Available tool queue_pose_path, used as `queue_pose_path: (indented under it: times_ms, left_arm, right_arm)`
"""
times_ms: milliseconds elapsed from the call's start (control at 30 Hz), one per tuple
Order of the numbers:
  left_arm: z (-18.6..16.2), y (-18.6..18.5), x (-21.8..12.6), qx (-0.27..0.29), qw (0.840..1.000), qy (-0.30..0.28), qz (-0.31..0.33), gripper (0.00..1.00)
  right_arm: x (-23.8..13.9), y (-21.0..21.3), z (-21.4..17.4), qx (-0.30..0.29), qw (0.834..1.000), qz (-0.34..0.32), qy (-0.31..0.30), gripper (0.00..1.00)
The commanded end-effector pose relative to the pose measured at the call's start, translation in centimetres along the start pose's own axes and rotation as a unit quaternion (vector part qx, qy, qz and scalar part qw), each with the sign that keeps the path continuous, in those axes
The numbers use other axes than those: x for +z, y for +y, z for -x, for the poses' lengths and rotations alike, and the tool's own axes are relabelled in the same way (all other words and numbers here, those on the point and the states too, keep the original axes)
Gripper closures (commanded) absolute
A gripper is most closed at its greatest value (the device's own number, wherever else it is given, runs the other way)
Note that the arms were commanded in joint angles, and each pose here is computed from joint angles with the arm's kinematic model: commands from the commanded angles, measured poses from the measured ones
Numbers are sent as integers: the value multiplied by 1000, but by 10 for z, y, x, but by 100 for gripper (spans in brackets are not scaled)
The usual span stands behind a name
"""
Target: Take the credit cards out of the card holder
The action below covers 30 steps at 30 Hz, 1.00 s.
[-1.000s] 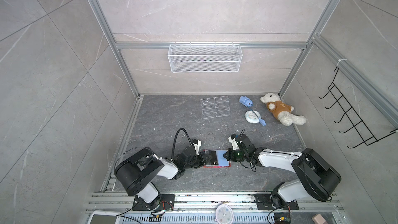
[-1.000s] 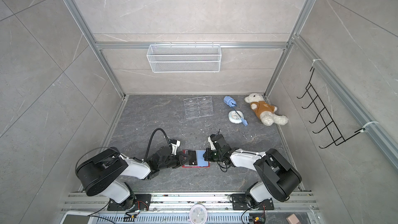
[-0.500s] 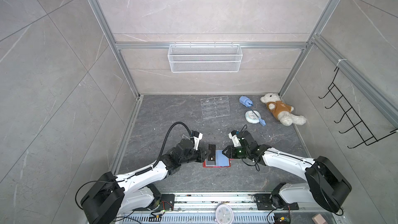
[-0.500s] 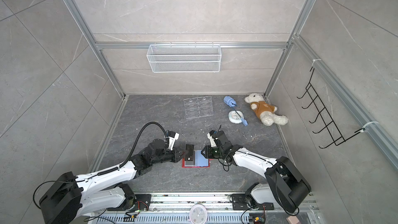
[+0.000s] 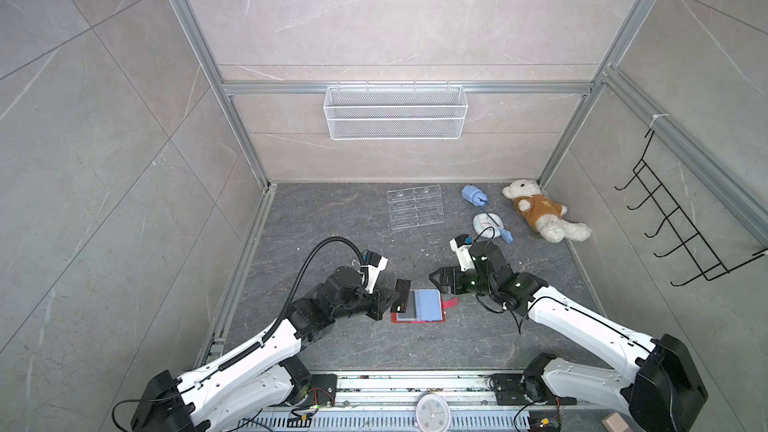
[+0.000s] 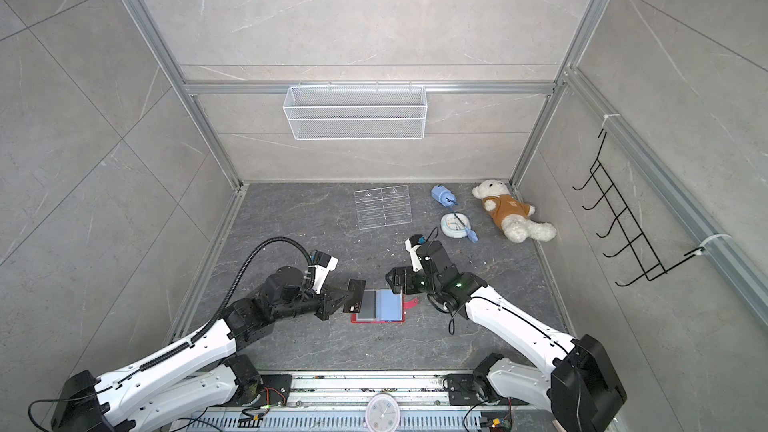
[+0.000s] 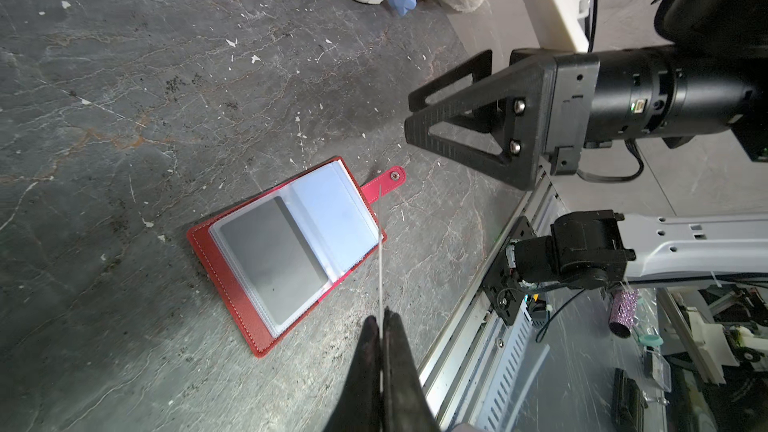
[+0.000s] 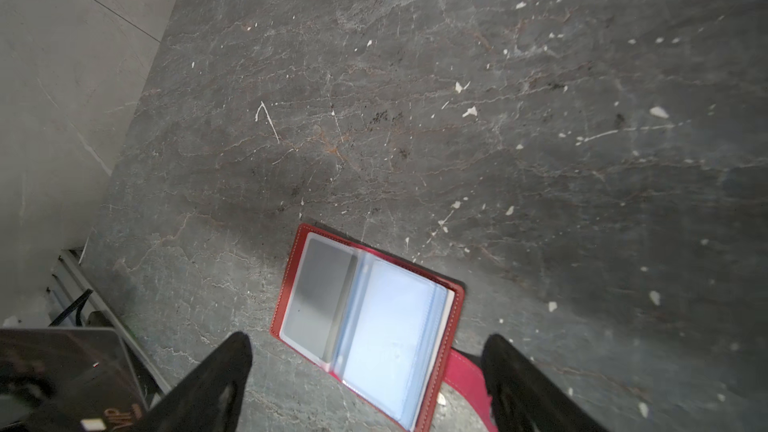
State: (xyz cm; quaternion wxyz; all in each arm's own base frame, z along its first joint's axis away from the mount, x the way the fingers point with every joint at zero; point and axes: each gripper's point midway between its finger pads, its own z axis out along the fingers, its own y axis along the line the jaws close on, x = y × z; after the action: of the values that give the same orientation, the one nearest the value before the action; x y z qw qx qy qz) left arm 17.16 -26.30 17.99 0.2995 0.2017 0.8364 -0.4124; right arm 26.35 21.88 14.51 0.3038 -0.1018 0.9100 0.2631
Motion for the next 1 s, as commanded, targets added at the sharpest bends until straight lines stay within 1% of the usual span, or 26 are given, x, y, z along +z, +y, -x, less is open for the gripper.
queue_pose_path:
  times_ms: [0,200,267,400,500,600,700,733,767,833,900,933,967]
  left_arm:
    - [6,-16,-13,39,999,1,-21,100]
    - [10,-27,-21,78,996,7,-36,100]
    - [12,-32,-22,95,994,18,-40,100]
    - [17,-42,-22,129,989,42,-50,100]
    - [22,-51,-23,151,985,50,-63,100]
    - [26,-54,-23,171,982,59,-62,100]
    - [29,-54,-22,188,978,63,-59,100]
    - [30,-55,-22,193,977,64,-59,100]
    - [32,-55,-22,200,976,64,-57,100]
    - [33,-56,-22,213,973,69,-56,100]
    - [37,-58,-25,230,969,72,-53,100]
    - [38,-59,-26,236,968,74,-52,100]
    - [40,-59,-28,242,966,76,-48,100]
  right_arm:
    - [-11,-3,18,-37,999,-29,-13,10]
    - [-26,12,37,-89,995,-10,-34,9]
    - [-36,21,42,-115,992,5,-45,9]
    - [-49,35,44,-153,987,34,-46,9]
    - [-61,48,46,-187,978,65,-61,9]
    - [-72,61,46,-230,965,97,-84,10]
    - [-75,72,44,-262,954,124,-82,10]
    - [-75,73,43,-277,949,127,-79,12]
    - [-73,70,47,-286,948,113,-85,13]
    - [-69,59,62,-276,952,71,-109,13]
    - [-68,42,81,-249,960,11,-128,6]
    - [-66,32,87,-232,965,-20,-122,1]
    - [-63,25,94,-217,969,-42,-111,0]
